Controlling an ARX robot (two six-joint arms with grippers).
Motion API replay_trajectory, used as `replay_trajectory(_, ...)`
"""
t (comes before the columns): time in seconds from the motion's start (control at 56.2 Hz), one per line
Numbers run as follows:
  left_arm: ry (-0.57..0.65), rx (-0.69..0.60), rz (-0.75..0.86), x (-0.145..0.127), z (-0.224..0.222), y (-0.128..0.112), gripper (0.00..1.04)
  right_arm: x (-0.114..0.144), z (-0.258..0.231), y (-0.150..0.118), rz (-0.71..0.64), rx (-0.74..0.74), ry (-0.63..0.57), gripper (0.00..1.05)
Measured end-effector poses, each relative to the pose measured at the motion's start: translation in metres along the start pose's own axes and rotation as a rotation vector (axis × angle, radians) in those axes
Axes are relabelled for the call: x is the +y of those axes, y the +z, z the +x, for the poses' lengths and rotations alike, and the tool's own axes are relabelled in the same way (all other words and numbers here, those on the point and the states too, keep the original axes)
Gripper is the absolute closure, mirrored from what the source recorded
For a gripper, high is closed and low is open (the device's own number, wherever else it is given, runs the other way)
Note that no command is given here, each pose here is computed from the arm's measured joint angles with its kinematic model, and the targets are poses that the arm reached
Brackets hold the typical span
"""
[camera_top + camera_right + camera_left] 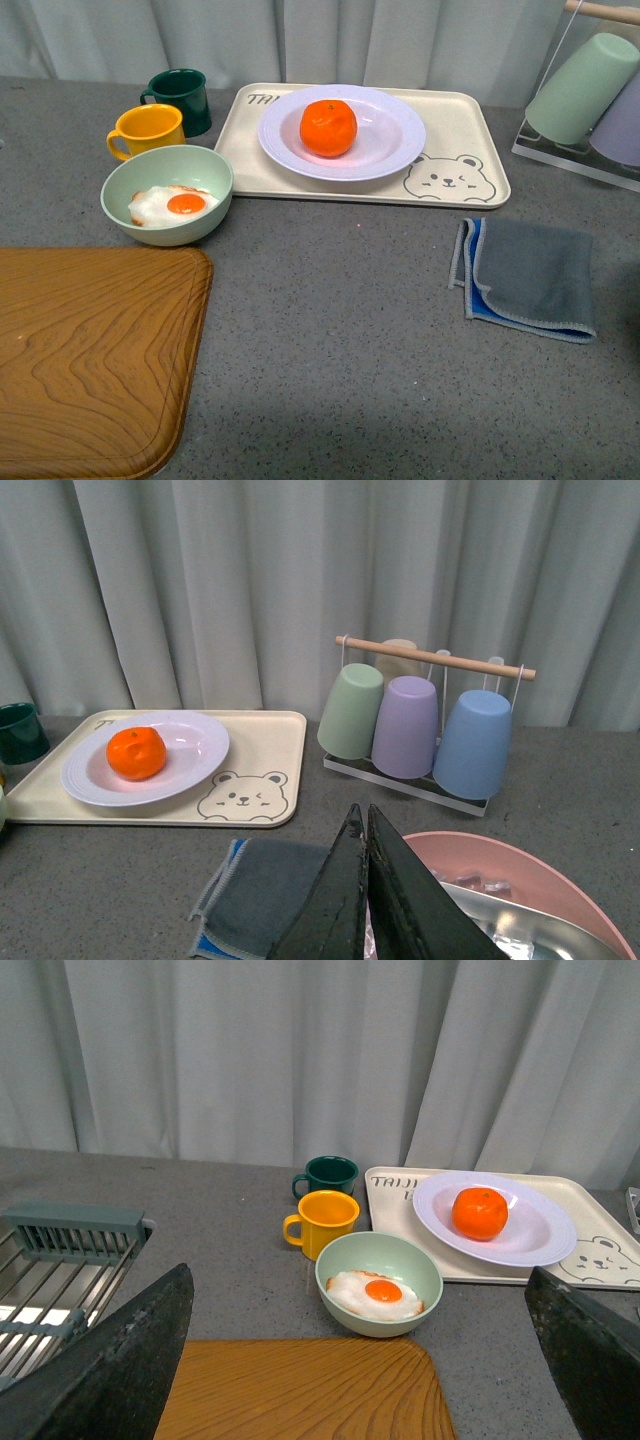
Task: Place orange and plate with both arms
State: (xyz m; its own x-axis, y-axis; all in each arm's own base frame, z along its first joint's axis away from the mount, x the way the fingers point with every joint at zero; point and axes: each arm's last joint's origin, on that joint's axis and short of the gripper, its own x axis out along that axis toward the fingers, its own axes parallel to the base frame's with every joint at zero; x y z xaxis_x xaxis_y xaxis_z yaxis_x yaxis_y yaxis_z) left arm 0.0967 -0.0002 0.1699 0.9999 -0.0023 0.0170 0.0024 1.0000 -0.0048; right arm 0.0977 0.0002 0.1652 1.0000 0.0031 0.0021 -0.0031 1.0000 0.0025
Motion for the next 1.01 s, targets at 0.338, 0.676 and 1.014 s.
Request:
replay_trajectory(0.338, 0.0, 0.001, 0.0, 0.0, 0.0, -0.0001, 0.07, 0.0, -0.0001, 0.0002, 0.0, -0.001, 0.0, 0.35)
replay_trajectory(0.676, 0.0, 0.001, 0.0, 0.0, 0.0, -0.0001, 0.07, 0.0, -0.0001, 0.0002, 0.0, -0.001, 0.0, 0.09)
replay_trajectory(1.014, 0.0, 0.001, 0.0, 0.0, 0.0, -0.0001, 0.07, 0.0, -0.0001, 0.0002, 0.0, -0.001, 0.0, 0.09)
